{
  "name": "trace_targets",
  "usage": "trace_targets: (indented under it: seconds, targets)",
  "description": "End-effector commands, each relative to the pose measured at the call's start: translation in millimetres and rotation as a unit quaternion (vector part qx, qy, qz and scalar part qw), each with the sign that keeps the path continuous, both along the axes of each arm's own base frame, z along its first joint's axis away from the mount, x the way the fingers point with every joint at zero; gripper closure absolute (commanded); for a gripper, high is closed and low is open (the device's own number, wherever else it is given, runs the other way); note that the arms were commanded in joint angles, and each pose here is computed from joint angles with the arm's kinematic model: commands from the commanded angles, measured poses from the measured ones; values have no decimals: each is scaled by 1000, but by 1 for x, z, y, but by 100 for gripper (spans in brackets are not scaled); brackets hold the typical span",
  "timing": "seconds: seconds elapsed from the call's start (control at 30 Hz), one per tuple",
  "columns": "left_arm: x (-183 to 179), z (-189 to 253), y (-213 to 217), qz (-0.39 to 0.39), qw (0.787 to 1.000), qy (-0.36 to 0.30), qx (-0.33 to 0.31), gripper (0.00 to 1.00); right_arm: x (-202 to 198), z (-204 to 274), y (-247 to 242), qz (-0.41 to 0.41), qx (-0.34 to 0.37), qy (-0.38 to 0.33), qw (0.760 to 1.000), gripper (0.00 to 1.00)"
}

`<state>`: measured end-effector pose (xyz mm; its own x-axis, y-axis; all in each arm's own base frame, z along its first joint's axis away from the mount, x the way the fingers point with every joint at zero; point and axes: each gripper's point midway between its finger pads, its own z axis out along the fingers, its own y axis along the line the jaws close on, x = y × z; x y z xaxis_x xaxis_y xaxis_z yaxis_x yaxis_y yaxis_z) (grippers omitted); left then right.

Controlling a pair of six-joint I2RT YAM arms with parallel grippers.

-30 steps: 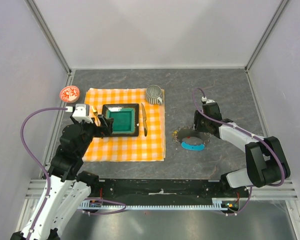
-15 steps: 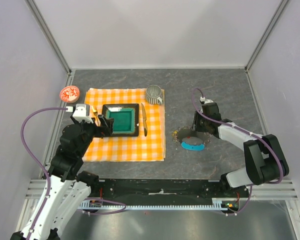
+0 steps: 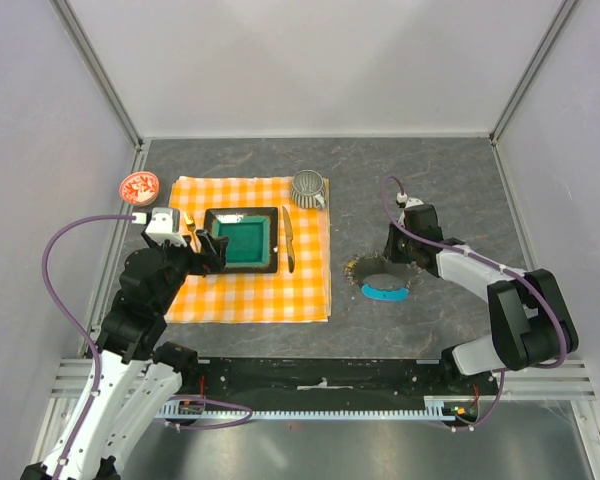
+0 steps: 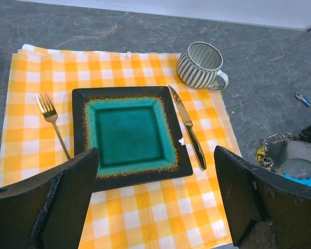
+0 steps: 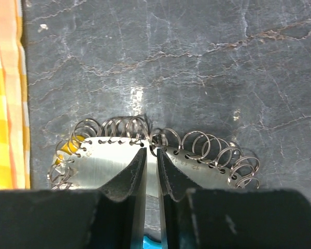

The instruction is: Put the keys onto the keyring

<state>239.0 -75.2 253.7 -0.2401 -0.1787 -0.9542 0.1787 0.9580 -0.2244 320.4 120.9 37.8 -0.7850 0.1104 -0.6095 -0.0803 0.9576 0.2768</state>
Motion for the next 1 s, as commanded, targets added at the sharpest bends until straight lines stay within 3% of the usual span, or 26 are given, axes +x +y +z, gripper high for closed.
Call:
trace_targets:
  seconds: [0.0, 0.2, 0.5, 0.67, 0.97]
  targets:
    - [3, 10, -1, -4, 1000, -17, -1, 2, 3, 13, 8, 16, 23, -24, 999, 82]
    - [3, 8, -2, -6, 1000, -14, -1, 2, 4, 11, 3, 3, 15, -24, 1000, 90]
    - [3, 8, -3, -8, 1000, -13, -1, 2, -8, 36, 32, 54, -38, -60, 996, 70]
    - [3, 8, -2, -6, 1000, -13, 0, 2, -6, 24, 45, 80, -77, -53, 992, 66]
    - [3, 8, -2, -6, 1000, -13, 1, 2, 13, 16, 29, -2, -118, -55, 992, 66]
